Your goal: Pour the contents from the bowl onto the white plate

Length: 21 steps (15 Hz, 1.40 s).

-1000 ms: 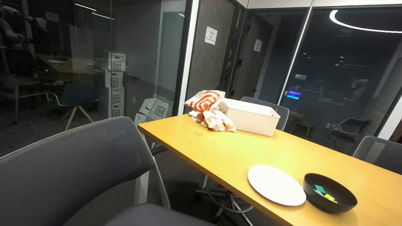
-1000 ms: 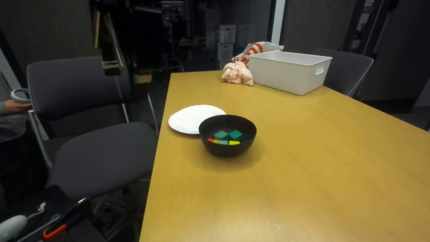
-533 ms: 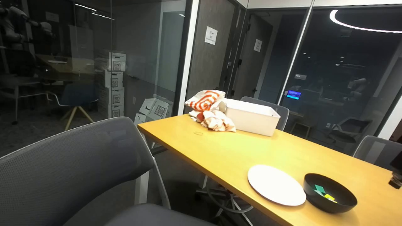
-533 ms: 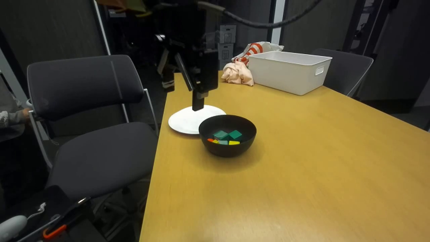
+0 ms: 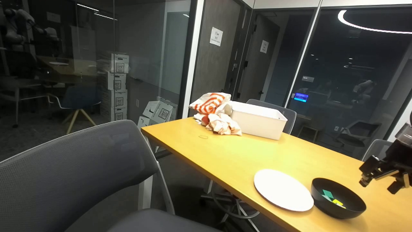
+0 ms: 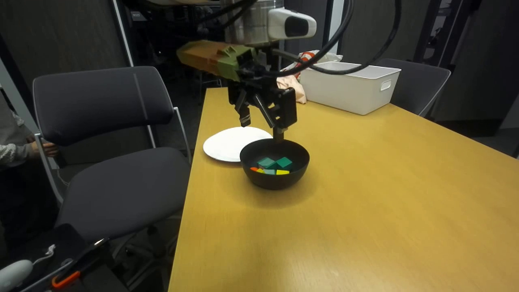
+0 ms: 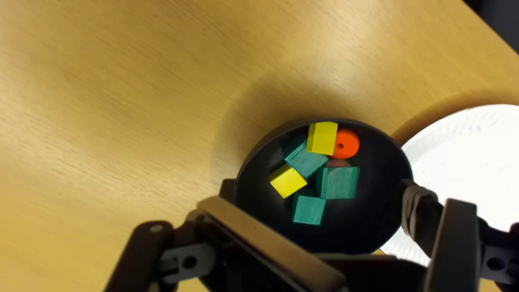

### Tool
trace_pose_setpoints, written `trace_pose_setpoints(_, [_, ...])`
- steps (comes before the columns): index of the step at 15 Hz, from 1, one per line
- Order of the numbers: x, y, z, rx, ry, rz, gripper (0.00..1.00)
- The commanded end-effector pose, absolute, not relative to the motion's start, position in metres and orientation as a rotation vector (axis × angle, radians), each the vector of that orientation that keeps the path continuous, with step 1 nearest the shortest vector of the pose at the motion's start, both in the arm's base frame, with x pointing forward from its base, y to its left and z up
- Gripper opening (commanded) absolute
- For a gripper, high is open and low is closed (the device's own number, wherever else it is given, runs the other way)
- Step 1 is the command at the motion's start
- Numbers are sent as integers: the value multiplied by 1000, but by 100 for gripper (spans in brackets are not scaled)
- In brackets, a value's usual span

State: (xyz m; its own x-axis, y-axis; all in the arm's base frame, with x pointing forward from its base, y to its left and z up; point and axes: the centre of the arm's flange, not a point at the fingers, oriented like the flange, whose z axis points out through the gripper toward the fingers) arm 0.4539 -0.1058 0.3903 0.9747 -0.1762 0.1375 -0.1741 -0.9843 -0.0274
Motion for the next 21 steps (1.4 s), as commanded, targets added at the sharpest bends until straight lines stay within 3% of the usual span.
trace_pose_setpoints(1, [481,-119,370,-3123,359,-268,100])
trace_pose_setpoints(10, [508,-148,325,-3143,419,-208,100])
trace_pose_setpoints(19, [501,-168,294,-3119,457,-101,100])
trace_pose_setpoints(20, [499,-164,294,-3102,444,-85,98])
trace_pose_setpoints(21, [497,-161,295,-3089,429,-70,77])
